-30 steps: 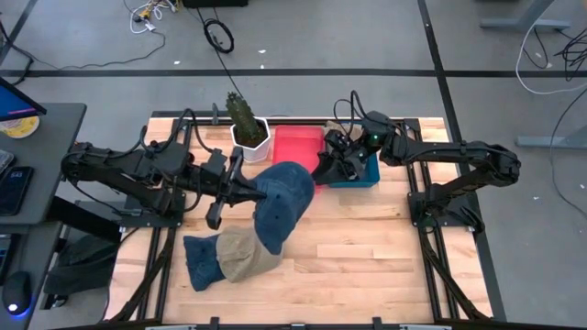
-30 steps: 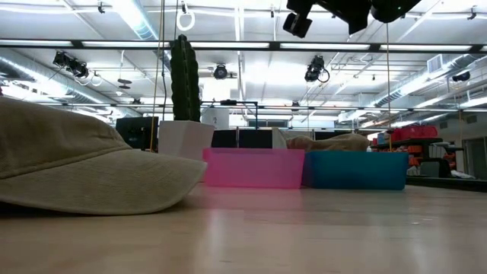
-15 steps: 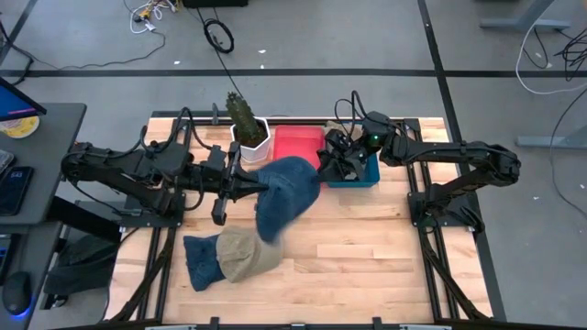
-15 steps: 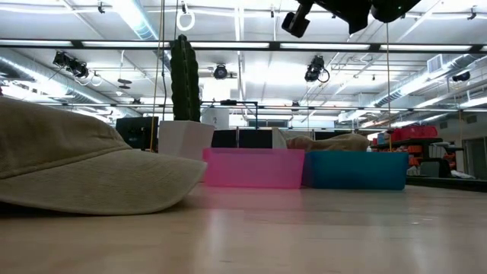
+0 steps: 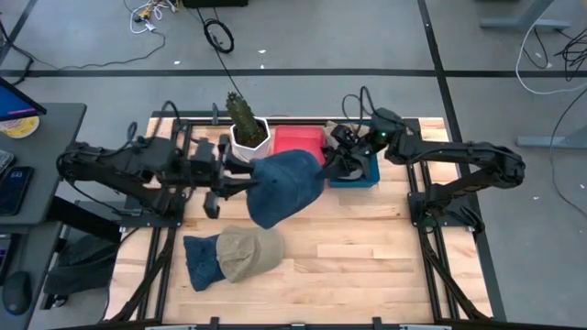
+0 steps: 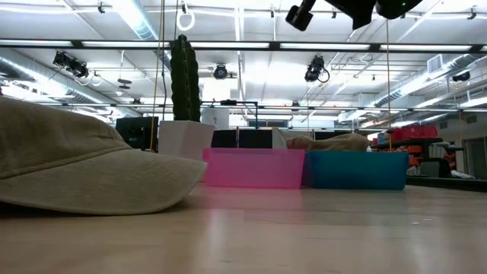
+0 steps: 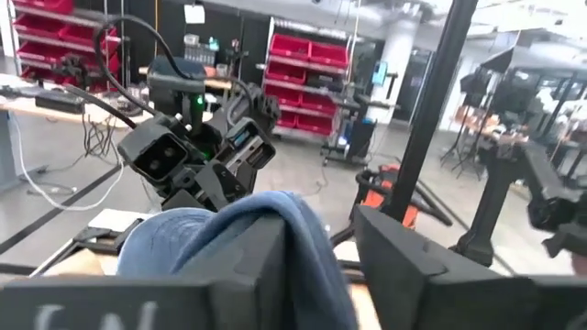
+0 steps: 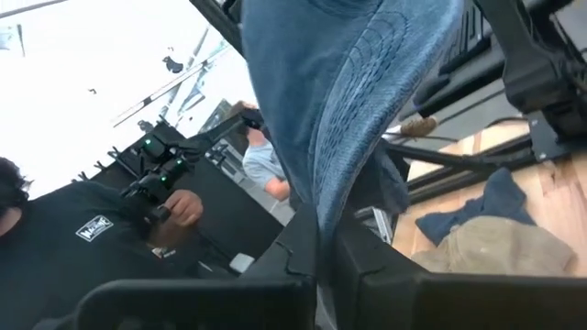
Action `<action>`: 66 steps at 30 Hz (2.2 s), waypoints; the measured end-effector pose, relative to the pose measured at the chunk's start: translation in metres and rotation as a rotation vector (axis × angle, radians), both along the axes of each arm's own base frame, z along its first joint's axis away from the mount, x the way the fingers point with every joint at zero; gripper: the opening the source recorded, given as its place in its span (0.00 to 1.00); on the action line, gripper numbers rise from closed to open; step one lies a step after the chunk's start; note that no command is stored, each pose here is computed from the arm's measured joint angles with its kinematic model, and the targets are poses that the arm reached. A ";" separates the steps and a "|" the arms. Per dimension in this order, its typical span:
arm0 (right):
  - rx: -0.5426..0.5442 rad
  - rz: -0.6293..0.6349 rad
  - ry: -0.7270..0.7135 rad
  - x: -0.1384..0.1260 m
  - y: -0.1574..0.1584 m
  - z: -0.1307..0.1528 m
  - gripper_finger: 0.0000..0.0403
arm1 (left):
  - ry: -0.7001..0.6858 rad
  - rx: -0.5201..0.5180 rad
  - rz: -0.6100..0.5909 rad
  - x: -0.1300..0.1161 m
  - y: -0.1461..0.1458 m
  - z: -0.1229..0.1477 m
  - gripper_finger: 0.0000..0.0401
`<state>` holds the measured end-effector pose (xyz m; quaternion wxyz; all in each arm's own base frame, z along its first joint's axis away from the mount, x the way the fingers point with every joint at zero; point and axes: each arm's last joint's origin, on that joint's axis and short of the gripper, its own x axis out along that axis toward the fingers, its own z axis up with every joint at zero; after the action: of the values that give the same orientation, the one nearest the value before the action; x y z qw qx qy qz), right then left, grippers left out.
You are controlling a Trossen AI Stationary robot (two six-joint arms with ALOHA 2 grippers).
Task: Pick & Place hat
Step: Put the right blue cap into the pink bin
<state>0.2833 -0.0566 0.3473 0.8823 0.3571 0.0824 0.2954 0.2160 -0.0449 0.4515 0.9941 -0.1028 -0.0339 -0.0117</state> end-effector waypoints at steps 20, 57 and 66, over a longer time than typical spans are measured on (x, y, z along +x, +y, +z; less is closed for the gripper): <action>0.002 -0.490 -0.478 -0.058 0.003 0.073 0.01 | -0.100 -0.047 0.467 -0.046 0.023 0.022 0.52; 0.096 -0.540 -0.860 -0.059 0.024 0.090 0.01 | -0.616 0.208 0.479 0.054 0.039 0.025 0.56; 0.037 -0.570 -0.825 -0.055 0.023 0.087 0.01 | -0.652 0.152 0.396 0.057 0.043 0.024 0.75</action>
<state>0.2280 -0.0334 0.4344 0.8805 0.2346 -0.3794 0.1606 0.2728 -0.0019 0.4758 0.9188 -0.0111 -0.3664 0.1460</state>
